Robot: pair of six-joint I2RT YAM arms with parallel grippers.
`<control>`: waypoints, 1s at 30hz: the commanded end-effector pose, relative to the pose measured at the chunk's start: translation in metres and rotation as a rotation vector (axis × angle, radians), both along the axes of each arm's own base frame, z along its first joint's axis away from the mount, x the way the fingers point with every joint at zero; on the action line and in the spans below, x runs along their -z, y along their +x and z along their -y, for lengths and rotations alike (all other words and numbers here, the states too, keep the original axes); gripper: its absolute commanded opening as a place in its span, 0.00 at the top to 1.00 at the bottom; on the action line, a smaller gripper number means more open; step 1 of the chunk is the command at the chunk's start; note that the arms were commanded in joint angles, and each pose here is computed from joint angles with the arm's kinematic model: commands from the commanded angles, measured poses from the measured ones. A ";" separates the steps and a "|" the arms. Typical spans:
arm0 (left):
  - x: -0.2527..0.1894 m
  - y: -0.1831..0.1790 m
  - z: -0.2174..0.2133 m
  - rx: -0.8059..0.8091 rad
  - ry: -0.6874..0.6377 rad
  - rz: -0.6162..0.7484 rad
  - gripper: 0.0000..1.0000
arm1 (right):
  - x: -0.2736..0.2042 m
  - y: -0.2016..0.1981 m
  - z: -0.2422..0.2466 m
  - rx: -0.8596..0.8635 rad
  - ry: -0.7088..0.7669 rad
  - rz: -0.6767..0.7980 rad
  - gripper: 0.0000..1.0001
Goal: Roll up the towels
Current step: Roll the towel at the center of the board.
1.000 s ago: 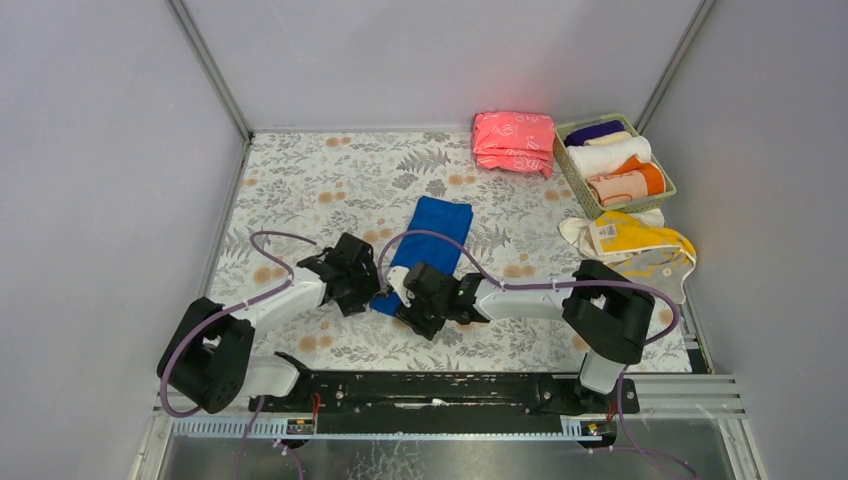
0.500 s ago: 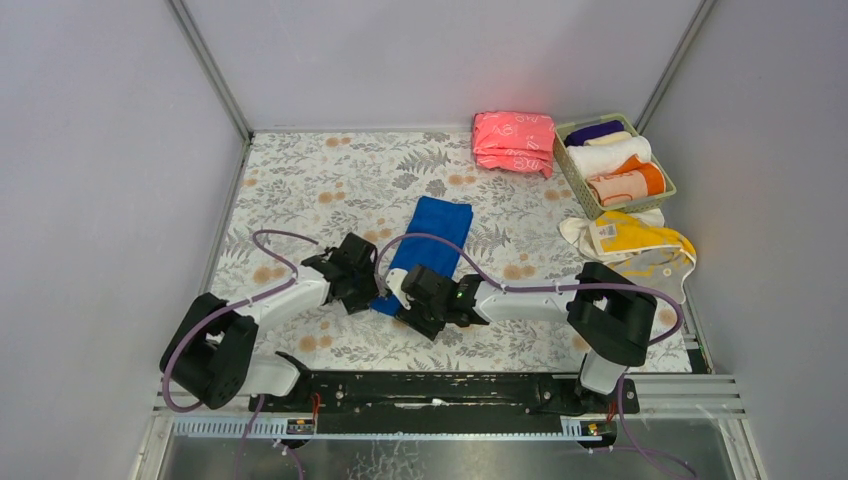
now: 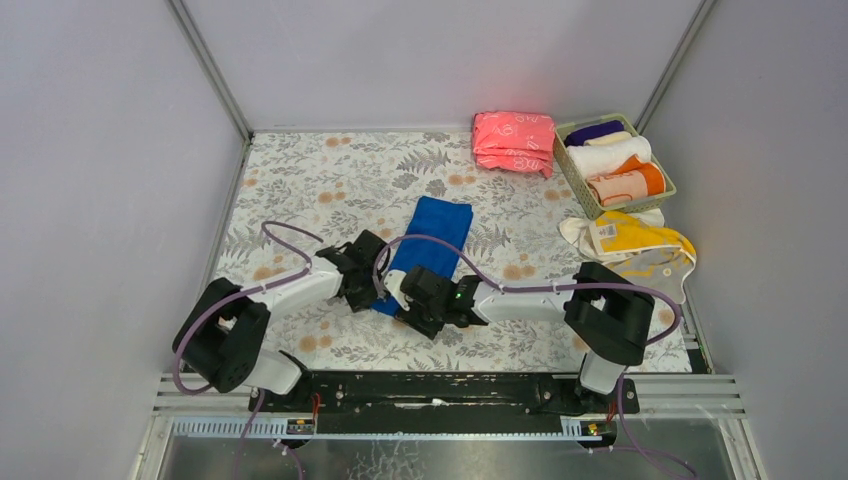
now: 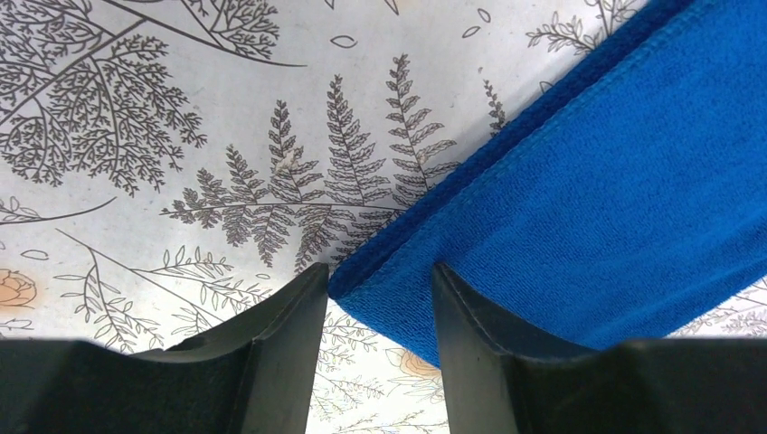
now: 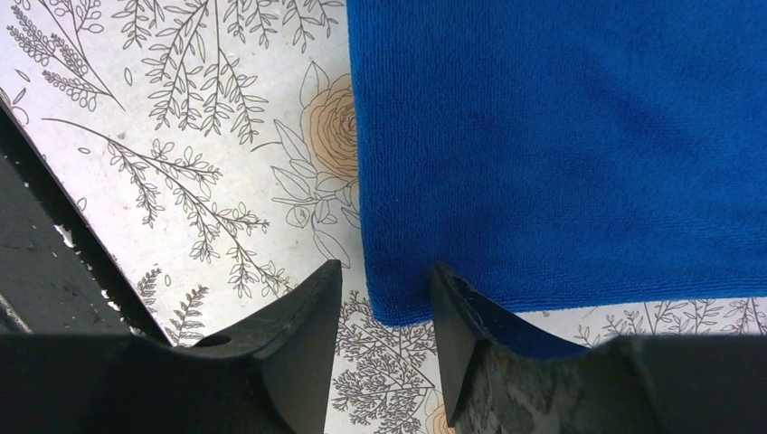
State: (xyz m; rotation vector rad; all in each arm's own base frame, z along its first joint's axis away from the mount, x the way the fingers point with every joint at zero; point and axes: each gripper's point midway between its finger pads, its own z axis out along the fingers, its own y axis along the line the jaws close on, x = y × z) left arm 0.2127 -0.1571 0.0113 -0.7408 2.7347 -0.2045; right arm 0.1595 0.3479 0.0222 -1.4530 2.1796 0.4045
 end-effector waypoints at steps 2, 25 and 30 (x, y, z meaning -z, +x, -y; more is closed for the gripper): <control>0.028 -0.039 -0.035 -0.034 0.182 -0.183 0.57 | 0.008 -0.010 0.004 -0.042 -0.038 0.010 0.52; 0.023 -0.030 -0.053 -0.062 0.201 -0.238 0.87 | 0.019 -0.027 0.007 -0.123 -0.125 0.043 1.00; 0.016 -0.019 -0.060 -0.066 0.195 -0.215 0.85 | 0.006 -0.031 -0.013 -0.093 0.007 -0.092 1.00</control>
